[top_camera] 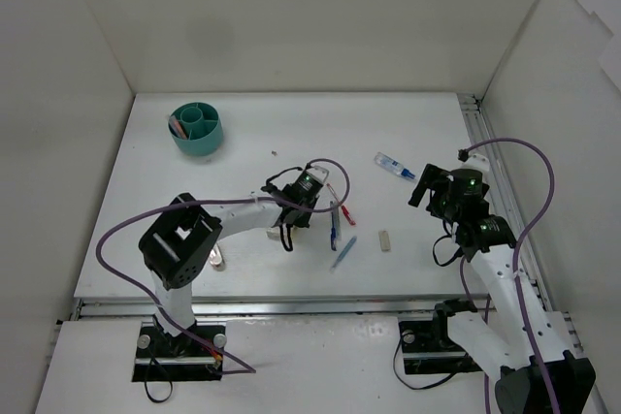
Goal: Sort the stationery into containers
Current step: Pick up the pen from the center of the board, then place the pen at the center of the board.
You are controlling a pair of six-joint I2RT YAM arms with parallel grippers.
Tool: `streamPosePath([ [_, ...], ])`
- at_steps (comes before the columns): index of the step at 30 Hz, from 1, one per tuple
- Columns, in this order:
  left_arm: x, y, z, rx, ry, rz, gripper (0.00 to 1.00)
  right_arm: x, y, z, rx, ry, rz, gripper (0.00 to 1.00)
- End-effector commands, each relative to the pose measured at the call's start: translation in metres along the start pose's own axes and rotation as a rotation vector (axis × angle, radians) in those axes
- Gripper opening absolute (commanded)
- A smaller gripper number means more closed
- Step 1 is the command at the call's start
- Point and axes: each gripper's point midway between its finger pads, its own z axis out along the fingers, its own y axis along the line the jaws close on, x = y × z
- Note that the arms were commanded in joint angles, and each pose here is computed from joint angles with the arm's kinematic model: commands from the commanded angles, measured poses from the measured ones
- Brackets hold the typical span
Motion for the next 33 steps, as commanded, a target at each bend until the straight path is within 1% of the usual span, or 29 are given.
streamPosePath([
  [1,-0.048,0.031,-0.009,-0.060,-0.093,-0.154,0.00,-0.013,-0.003,-0.001,0.021,-0.054,0.000,0.98],
  [2,-0.056,0.040,-0.011,-0.077,-0.110,-0.189,0.00,-0.015,-0.002,-0.001,0.020,-0.057,0.001,0.98],
  [3,-0.065,0.049,-0.014,-0.096,-0.128,-0.263,0.00,-0.014,-0.002,0.001,0.020,-0.049,-0.003,0.98],
  [4,-0.073,0.075,-0.018,-0.158,-0.137,-0.343,0.00,-0.013,-0.003,0.001,0.025,-0.048,-0.001,0.98],
  [5,-0.076,0.089,-0.020,-0.191,-0.139,-0.411,0.00,-0.012,-0.003,0.002,0.028,-0.041,-0.004,0.98],
  [6,-0.084,0.103,-0.023,-0.230,-0.159,-0.509,0.00,-0.011,-0.004,0.004,0.035,-0.037,-0.001,0.98],
  [7,-0.079,0.128,-0.025,-0.288,-0.143,-0.587,0.00,-0.010,-0.004,0.005,0.037,-0.034,-0.003,0.98],
  [9,-0.080,0.147,-0.026,-0.321,-0.153,-0.684,0.00,-0.009,-0.006,0.008,0.048,-0.025,-0.004,0.98],
  [10,-0.077,0.154,-0.025,-0.340,-0.158,-0.773,0.00,-0.009,-0.007,0.008,0.055,-0.022,-0.007,0.98],
  [12,-0.072,0.178,-0.026,-0.391,-0.177,-0.885,0.00,-0.010,-0.008,0.009,0.066,-0.025,-0.005,0.98],
  [13,-0.063,0.194,-0.028,-0.460,-0.187,-0.980,0.02,-0.012,-0.008,0.009,0.068,-0.029,-0.005,0.98],
  [17,-0.053,0.213,-0.026,-0.538,-0.207,-1.124,0.03,-0.013,-0.009,0.010,0.077,-0.030,-0.008,0.98],
  [19,-0.052,0.217,-0.024,-0.552,-0.206,-1.159,0.04,-0.014,-0.010,0.009,0.082,-0.033,-0.009,0.98],
  [20,-0.052,0.217,-0.021,-0.548,-0.208,-1.170,0.08,-0.014,-0.011,0.010,0.084,-0.034,-0.009,0.98],
  [24,-0.048,0.215,-0.013,-0.554,-0.184,-1.178,0.14,-0.012,-0.012,0.011,0.090,-0.030,-0.009,0.98],
  [25,-0.044,0.215,-0.010,-0.561,-0.170,-1.176,0.17,-0.012,-0.012,0.011,0.090,-0.028,-0.010,0.98],
  [30,-0.025,0.211,-0.003,-0.573,-0.127,-1.184,0.18,-0.010,-0.012,0.012,0.088,-0.021,-0.013,0.98],
  [33,-0.017,0.209,-0.004,-0.574,-0.112,-1.186,0.21,-0.010,-0.010,0.011,0.076,-0.022,-0.012,0.98],
])
